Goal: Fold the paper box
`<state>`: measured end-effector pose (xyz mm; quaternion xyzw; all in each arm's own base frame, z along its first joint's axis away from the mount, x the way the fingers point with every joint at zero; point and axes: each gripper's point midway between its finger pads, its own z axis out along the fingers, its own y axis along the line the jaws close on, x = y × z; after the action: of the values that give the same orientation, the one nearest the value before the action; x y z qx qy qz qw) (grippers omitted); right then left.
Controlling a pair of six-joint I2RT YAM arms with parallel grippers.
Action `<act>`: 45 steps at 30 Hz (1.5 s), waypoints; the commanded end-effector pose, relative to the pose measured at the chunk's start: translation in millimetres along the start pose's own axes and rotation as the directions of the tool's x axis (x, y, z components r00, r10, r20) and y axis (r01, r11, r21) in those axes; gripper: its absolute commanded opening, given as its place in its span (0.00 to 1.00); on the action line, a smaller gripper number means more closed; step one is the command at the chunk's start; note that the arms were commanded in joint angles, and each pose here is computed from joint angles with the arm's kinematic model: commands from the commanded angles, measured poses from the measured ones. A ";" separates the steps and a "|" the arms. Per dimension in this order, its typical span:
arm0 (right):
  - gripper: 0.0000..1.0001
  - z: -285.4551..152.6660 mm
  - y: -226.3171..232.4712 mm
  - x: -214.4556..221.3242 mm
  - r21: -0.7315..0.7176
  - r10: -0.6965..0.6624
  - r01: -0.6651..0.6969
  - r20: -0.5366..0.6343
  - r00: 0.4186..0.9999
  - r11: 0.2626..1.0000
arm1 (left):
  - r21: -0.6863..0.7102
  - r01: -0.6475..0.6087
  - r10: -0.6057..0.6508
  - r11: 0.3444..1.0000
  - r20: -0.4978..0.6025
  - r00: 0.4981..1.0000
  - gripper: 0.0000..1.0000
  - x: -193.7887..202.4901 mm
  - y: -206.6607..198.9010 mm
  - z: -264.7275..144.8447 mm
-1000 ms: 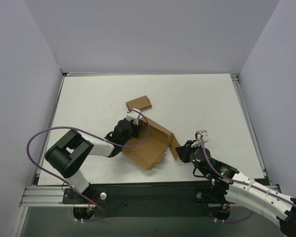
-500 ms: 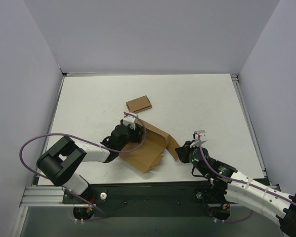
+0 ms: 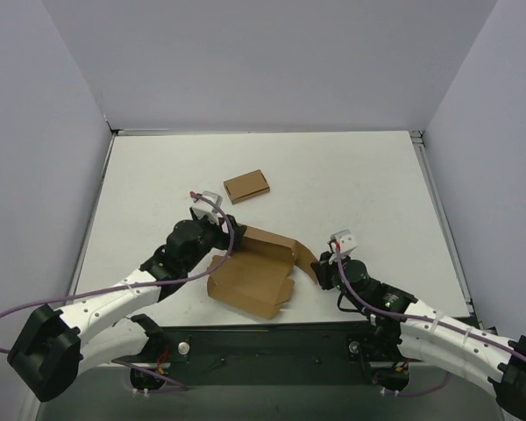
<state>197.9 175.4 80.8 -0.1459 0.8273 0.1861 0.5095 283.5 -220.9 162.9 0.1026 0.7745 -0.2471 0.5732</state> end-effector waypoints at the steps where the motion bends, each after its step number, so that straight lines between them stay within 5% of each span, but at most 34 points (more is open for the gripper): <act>1: 0.00 5.4 9.0 -28.8 -0.030 -0.135 0.137 0.061 0.989 0.990 | -0.052 0.093 -0.098 0.994 -0.096 0.991 0.80 -13.0 10.8 -0.8; 11: 0.00 22.2 11.3 -54.7 0.012 -0.245 0.246 0.121 0.962 0.969 | -0.091 0.220 -0.229 0.971 -0.093 0.969 0.80 -22.3 33.3 7.5; 28: 0.01 63.3 7.9 -80.4 0.115 -0.328 0.311 0.198 0.924 0.943 | -0.143 0.244 -0.261 0.959 -0.118 0.958 0.80 -23.5 50.7 2.1; 30: 0.08 64.1 6.4 -77.9 0.117 -0.326 0.309 0.189 0.926 0.944 | -0.152 0.247 -0.266 0.957 -0.121 0.956 0.80 -21.0 52.9 1.5; 33: 0.34 59.7 4.2 -76.2 0.116 -0.298 0.281 0.188 0.936 0.953 | -0.163 0.249 -0.271 0.955 -0.130 0.954 0.80 -14.7 55.3 -0.4; 36: 0.50 52.0 5.1 -75.5 0.097 -0.263 0.248 0.194 0.945 0.964 | -0.174 0.256 -0.280 0.951 -0.137 0.950 0.80 -9.0 57.3 -2.9; 45: 0.65 17.5 -0.6 -80.5 0.074 -0.105 0.091 0.223 0.969 0.993 | -0.193 0.264 -0.299 0.945 -0.175 0.938 0.80 3.0 58.9 -10.1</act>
<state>255.7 197.0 136.3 -0.1985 0.7528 0.1212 0.6158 305.3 -167.8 144.6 -0.0293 0.8517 -0.2446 0.4624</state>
